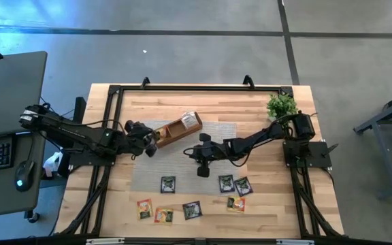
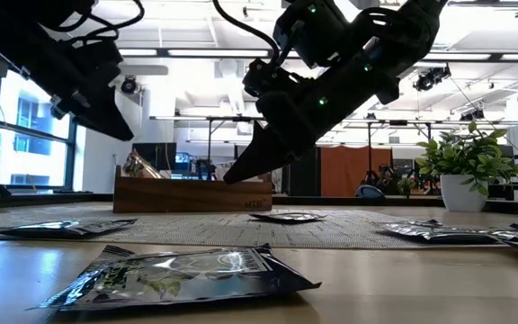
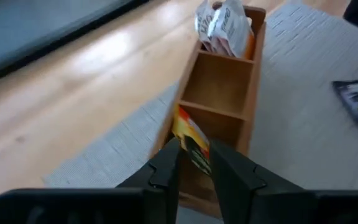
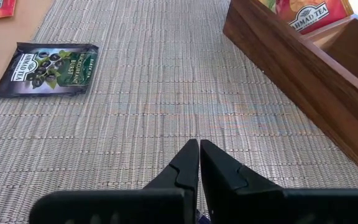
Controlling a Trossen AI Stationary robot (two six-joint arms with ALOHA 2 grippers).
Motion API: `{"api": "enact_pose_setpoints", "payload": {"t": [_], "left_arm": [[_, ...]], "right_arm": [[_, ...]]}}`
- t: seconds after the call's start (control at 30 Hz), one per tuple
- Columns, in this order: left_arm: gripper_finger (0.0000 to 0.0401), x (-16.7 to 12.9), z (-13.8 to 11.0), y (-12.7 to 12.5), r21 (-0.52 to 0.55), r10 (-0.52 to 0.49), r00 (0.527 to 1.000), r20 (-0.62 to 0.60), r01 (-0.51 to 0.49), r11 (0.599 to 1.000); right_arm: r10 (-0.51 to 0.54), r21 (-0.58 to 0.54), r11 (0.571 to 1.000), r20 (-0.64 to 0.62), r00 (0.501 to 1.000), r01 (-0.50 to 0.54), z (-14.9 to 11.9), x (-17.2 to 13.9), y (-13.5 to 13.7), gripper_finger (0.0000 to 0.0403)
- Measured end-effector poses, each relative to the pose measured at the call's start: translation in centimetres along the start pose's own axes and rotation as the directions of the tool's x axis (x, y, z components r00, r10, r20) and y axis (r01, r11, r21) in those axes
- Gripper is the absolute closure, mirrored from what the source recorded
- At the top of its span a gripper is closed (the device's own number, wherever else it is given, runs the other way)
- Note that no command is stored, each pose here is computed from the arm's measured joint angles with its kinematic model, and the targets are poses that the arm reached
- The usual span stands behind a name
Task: Pick & Place Tea
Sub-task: Put the yellow tea bag into the middle section of the wooden organizer
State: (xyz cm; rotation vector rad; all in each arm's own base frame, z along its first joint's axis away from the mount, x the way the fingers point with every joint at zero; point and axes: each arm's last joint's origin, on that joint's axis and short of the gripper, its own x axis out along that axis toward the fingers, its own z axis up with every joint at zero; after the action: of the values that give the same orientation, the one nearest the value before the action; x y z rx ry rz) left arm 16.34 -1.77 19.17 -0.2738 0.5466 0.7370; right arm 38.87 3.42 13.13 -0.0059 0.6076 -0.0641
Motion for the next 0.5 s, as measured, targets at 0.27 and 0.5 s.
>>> {"api": "enact_pose_setpoints", "payload": {"t": [0.27,0.5], "left_arm": [[0.0316,0.9,-0.7,-0.5,0.001,0.032,0.999,-0.037,-0.032,0.999],[0.0316,2.2,-1.0,-0.8,-0.045,0.069,0.996,-0.064,-0.072,0.996]], "right_arm": [[0.017,-0.001,1.0,-0.001,1.0,-0.017,0.0,0.0,0.0,0.0391],[0.021,-0.002,1.0,-0.002,1.0,-0.021,0.0,0.0,0.0,0.0391]]}}
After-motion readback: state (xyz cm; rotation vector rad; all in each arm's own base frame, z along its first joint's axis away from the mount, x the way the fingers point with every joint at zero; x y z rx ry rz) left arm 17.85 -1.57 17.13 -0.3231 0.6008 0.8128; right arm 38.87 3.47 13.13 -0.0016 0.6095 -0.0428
